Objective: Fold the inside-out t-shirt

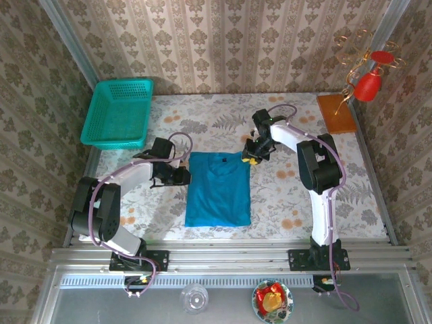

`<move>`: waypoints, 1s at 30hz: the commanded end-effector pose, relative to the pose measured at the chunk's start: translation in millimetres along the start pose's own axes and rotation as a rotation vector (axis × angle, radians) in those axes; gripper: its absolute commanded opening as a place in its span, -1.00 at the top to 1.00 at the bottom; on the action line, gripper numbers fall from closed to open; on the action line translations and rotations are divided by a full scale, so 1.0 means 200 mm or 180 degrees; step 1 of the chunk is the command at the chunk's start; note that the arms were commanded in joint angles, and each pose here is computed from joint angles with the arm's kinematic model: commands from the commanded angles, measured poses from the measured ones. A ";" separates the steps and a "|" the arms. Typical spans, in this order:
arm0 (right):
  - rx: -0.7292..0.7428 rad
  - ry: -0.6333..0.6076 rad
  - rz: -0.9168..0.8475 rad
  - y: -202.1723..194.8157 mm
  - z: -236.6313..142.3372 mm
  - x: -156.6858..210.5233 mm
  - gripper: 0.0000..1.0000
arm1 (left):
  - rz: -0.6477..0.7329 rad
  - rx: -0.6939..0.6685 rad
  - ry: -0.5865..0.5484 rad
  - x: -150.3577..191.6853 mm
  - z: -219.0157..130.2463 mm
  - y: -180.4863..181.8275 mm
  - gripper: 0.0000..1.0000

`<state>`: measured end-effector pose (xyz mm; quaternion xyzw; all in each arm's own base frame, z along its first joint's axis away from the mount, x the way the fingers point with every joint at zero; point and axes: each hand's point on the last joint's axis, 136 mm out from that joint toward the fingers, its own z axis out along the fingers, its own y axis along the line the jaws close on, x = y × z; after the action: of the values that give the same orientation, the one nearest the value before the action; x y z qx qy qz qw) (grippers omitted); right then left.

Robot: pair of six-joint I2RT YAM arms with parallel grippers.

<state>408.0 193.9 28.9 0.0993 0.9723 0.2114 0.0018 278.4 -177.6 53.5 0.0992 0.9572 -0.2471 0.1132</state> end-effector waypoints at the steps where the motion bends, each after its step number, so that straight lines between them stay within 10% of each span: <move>1: 0.0184 -0.0149 -0.0114 -0.01 -0.12 -0.03 0.44 | -0.0009 -0.0002 -0.0044 0.00 -0.02 -0.01 0.61; 30: 0.0881 0.0069 -0.0345 -0.09 0.09 -0.05 0.27 | -0.0010 -0.0019 -0.0024 0.02 -0.02 0.01 0.61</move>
<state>427.0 185.8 20.3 0.0576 0.9922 0.1103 0.0121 279.5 -177.1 52.6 0.0989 0.9566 -0.2479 0.1173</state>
